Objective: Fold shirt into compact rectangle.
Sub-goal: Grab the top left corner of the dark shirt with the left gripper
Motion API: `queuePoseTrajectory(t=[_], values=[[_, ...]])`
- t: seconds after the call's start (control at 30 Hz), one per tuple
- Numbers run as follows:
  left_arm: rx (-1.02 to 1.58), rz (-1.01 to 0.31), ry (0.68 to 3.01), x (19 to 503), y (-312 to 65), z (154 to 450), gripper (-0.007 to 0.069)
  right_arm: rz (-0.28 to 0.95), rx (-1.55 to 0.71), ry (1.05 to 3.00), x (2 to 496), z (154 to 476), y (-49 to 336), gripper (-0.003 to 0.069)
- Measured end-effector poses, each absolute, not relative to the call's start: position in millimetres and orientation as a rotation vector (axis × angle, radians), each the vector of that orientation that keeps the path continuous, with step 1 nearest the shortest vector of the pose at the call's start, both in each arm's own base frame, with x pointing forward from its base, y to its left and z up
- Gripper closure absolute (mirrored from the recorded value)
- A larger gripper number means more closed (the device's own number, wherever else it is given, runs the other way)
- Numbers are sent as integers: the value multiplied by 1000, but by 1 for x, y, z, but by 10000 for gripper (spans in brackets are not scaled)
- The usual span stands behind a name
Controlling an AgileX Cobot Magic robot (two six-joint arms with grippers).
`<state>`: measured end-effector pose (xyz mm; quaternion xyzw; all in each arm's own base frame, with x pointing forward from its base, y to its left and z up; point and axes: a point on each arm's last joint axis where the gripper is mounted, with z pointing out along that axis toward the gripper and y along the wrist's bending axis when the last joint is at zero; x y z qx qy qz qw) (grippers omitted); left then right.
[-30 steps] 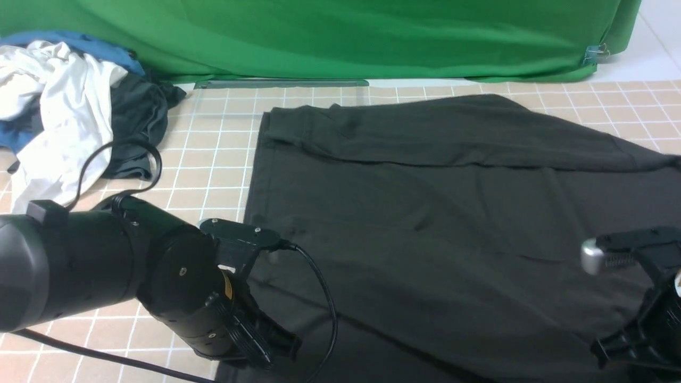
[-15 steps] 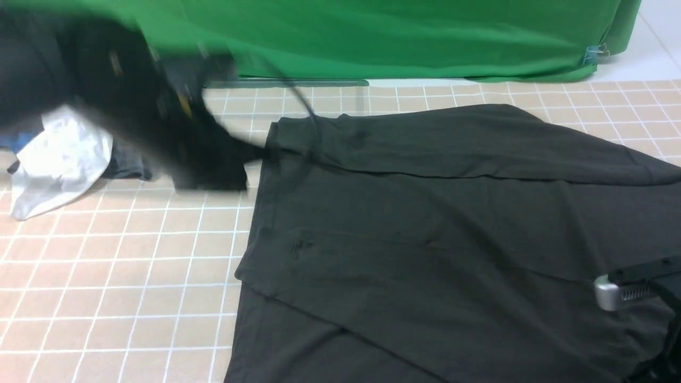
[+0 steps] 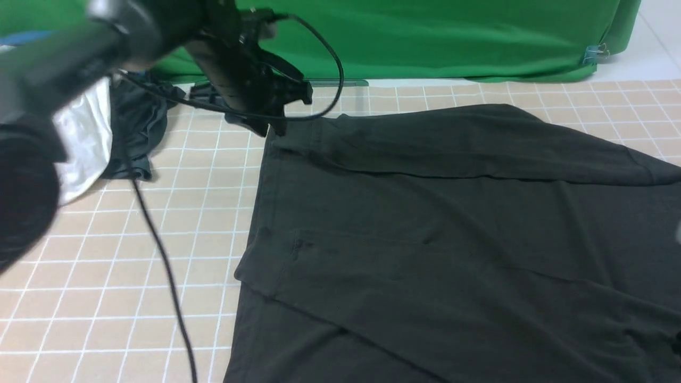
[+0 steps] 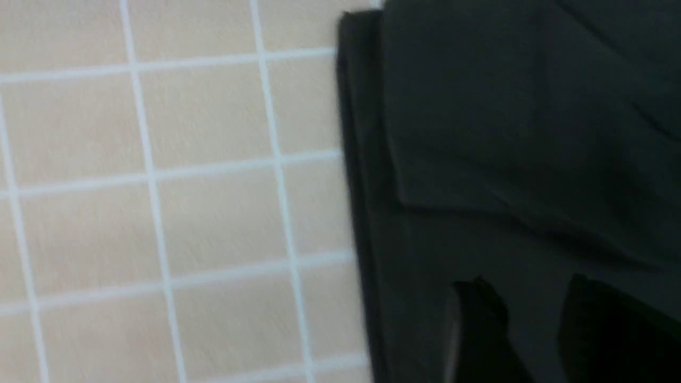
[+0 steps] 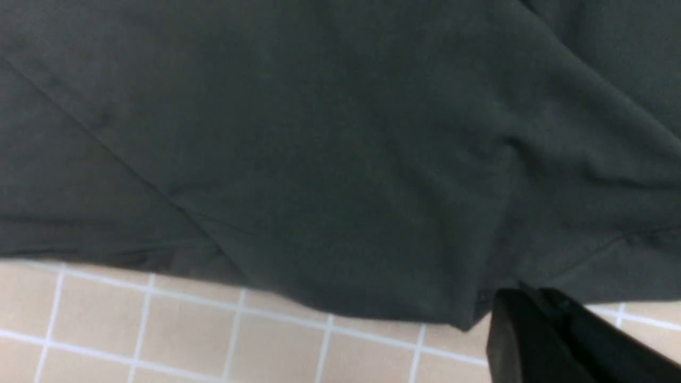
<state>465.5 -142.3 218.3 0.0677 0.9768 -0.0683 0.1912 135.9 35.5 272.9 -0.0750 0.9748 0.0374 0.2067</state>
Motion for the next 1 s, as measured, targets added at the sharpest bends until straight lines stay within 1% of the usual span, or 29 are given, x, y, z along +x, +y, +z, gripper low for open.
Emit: queuePoseTrajectory(t=[0.03,0.07,0.13,0.17,0.2,0.23,0.4,0.47,0.57,0.6,0.67,0.73,0.77,0.83,0.87,0.93,0.97,1.0], values=[[191,-182,2737,467,-142,217,346,104,-209,2715,136,273,35,619],[179,-150,2745,475,-142,209,275,103,-209,2720,135,273,35,619],[174,-134,2736,484,-143,202,212,103,-209,2719,135,273,35,619],[174,-134,2739,486,-143,197,194,104,-209,2718,135,273,35,619],[174,-134,2736,487,-144,197,186,104,-209,2717,135,273,35,619],[169,-136,2735,491,-144,190,167,105,-209,2713,136,273,35,619],[168,-137,2735,497,-146,172,160,112,-206,2712,136,273,36,616],[164,-147,2736,498,-147,167,187,105,-208,2710,136,273,36,616],[142,-202,2741,499,-151,163,255,108,-207,2697,137,274,36,614],[142,-202,2741,499,-151,163,260,109,-207,2694,137,274,36,614],[124,-236,2752,499,-153,159,343,111,-206,2685,138,274,36,614],[126,-238,2759,499,-153,158,420,112,-206,2681,138,274,36,614],[125,-238,2759,499,-153,157,428,112,-206,2681,138,274,36,614],[131,-235,2764,499,-152,157,526,113,-204,2678,138,274,36,614],[140,-235,2763,499,-152,159,562,113,-204,2678,138,274,36,614],[166,-234,2757,501,-153,163,594,113,-204,2678,138,274,36,614],[170,-233,2755,501,-153,165,595,113,-204,2678,138,274,36,614],[176,-240,2746,502,-154,173,599,113,-204,2678,138,274,36,614]])
